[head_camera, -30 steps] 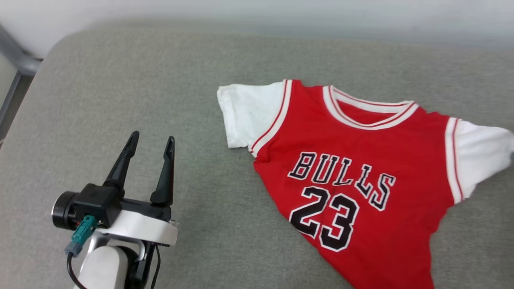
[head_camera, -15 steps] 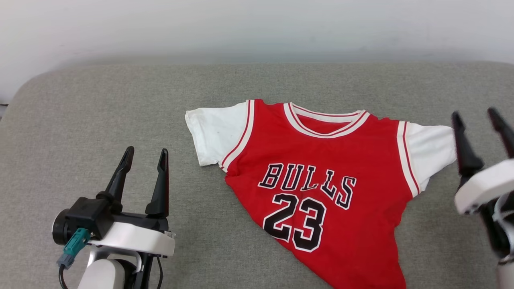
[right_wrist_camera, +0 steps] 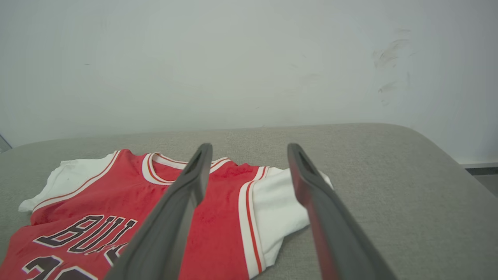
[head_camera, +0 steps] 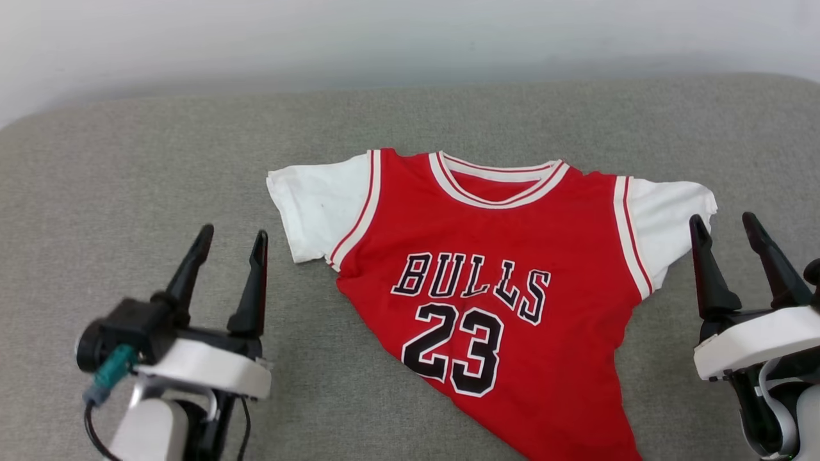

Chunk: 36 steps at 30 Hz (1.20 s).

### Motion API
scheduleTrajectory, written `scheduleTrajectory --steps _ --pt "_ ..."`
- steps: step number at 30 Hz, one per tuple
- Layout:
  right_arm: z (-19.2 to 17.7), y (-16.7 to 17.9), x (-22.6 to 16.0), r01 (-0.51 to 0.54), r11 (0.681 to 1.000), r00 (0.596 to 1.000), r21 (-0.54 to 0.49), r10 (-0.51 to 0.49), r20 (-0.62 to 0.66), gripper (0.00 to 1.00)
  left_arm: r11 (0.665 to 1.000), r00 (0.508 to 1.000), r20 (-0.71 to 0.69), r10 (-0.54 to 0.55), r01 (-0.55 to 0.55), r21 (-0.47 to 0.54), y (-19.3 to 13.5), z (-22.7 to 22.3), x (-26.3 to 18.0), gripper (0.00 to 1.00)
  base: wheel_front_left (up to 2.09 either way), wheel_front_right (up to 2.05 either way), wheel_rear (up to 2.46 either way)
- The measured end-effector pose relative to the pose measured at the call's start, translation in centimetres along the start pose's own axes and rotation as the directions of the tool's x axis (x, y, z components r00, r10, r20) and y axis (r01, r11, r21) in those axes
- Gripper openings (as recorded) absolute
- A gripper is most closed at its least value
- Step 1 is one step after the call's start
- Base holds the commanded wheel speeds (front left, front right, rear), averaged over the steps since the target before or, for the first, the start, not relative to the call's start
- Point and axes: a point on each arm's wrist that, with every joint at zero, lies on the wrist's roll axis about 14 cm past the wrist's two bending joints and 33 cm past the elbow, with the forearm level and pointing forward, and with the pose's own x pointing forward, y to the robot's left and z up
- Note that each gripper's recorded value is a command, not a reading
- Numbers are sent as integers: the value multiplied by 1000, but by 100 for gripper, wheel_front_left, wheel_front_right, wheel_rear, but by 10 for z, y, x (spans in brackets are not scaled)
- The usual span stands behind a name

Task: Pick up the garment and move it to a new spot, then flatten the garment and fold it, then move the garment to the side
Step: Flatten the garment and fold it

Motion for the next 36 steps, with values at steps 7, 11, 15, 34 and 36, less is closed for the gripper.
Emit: scheduleTrajectory --steps 7,11,15,34,36 --pt "-6 -8 8 16 1000 1000 -13 -16 -15 100 993 972 -218 -91 106 55 9 -19 59 100 0 0 0" --pt "-16 -15 13 39 999 999 -14 -39 -34 100 985 889 -439 -132 169 45 15 -45 92 100 0 0 0" --pt "-31 -23 12 67 998 996 -12 -68 -62 100 976 757 -637 -146 214 31 23 -76 110 100 0 0 0" --pt "-64 -50 -2 164 986 978 -28 -166 -127 100 973 428 -904 -20 216 80 63 -174 118 100 0 0 0" --pt "-65 -51 -3 166 986 977 -28 -168 -128 100 973 403 -915 -18 216 76 64 -177 115 75 0 0 0"
